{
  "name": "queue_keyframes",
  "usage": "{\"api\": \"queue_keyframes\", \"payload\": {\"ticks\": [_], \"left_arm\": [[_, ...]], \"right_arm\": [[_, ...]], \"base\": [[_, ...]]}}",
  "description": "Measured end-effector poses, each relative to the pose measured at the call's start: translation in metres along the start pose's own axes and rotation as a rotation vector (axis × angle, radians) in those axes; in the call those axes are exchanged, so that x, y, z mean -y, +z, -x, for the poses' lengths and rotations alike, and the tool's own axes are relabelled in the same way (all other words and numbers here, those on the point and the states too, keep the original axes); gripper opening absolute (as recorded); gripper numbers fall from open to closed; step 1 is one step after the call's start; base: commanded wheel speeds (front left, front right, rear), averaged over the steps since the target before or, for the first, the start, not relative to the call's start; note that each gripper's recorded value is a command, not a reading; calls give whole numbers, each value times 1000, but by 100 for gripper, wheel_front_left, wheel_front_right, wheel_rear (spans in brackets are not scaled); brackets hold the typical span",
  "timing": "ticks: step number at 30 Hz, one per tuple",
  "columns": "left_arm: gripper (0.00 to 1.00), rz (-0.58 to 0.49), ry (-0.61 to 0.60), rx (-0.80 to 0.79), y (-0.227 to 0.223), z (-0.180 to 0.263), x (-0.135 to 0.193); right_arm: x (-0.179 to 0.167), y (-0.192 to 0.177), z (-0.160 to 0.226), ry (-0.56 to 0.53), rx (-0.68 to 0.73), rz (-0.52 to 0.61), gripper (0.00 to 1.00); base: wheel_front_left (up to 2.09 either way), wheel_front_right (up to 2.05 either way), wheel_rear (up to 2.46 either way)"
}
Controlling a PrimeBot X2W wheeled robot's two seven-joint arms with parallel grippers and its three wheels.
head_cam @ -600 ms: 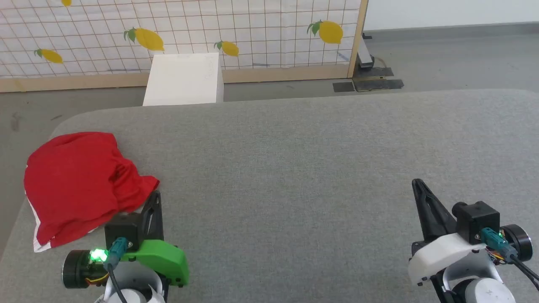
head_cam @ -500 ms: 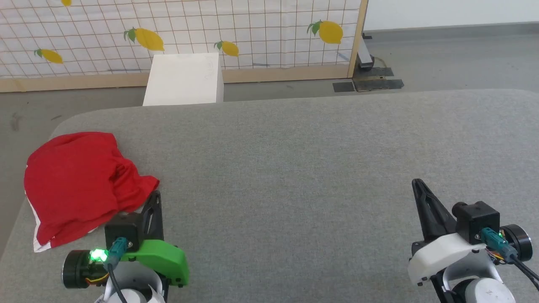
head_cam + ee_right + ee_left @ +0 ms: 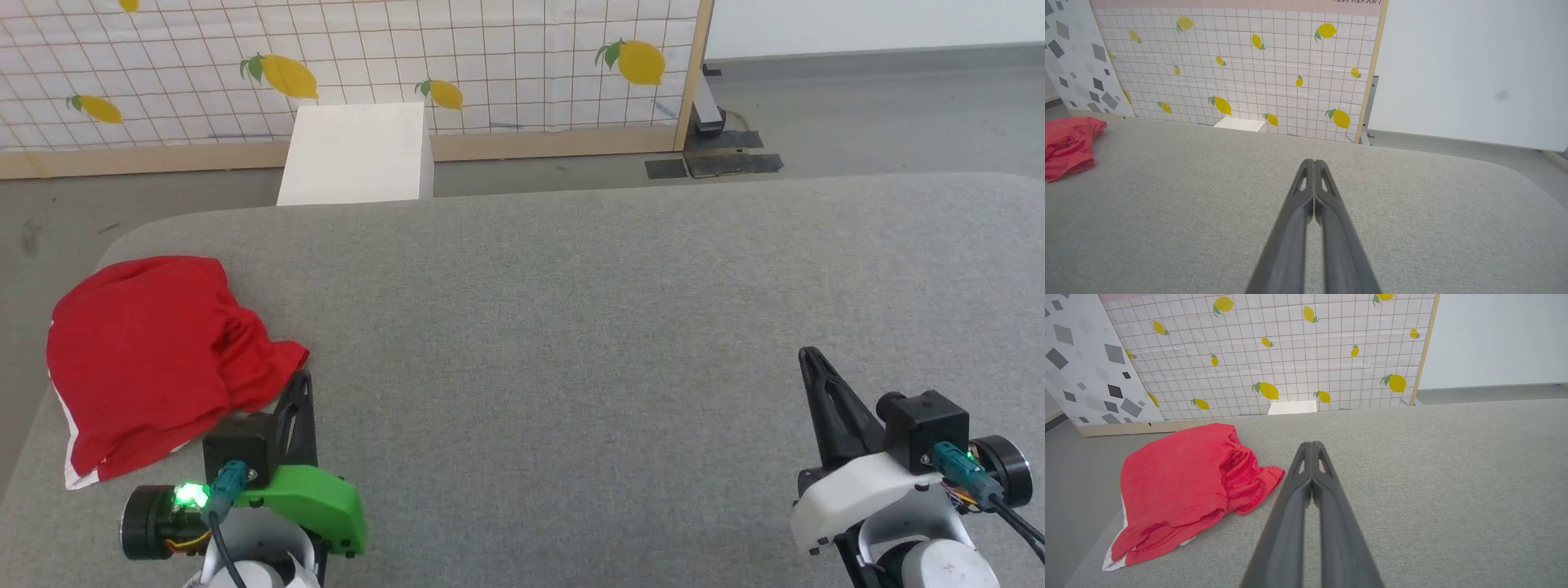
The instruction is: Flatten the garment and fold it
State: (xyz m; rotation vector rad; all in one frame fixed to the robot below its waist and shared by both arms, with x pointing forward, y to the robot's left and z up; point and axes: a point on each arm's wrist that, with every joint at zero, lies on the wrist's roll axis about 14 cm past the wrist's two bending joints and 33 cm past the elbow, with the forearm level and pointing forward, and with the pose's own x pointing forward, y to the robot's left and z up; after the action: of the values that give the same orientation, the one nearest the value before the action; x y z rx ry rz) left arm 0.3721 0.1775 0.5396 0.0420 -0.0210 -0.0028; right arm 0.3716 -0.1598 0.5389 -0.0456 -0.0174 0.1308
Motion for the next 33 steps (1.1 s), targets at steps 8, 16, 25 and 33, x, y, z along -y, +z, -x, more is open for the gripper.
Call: {"api": "queue_keyframes", "payload": {"ticks": [8,16,25,33], "left_arm": [[0,0,0,0,0,0,0],[100,5,-5,-1,-1,0,2],[100,15,-19,-4,-5,1,7],[100,24,-27,-2,-7,1,11]], "right_arm": [[0,0,0,0,0,0,0],[0,-1,0,-1,-2,-2,100],[3,-6,1,-8,-4,-22,100],[3,-9,1,-11,-3,-36,100]], "base": [[0,0,0],[0,0,0],[0,0,0],[0,0,0]]}}
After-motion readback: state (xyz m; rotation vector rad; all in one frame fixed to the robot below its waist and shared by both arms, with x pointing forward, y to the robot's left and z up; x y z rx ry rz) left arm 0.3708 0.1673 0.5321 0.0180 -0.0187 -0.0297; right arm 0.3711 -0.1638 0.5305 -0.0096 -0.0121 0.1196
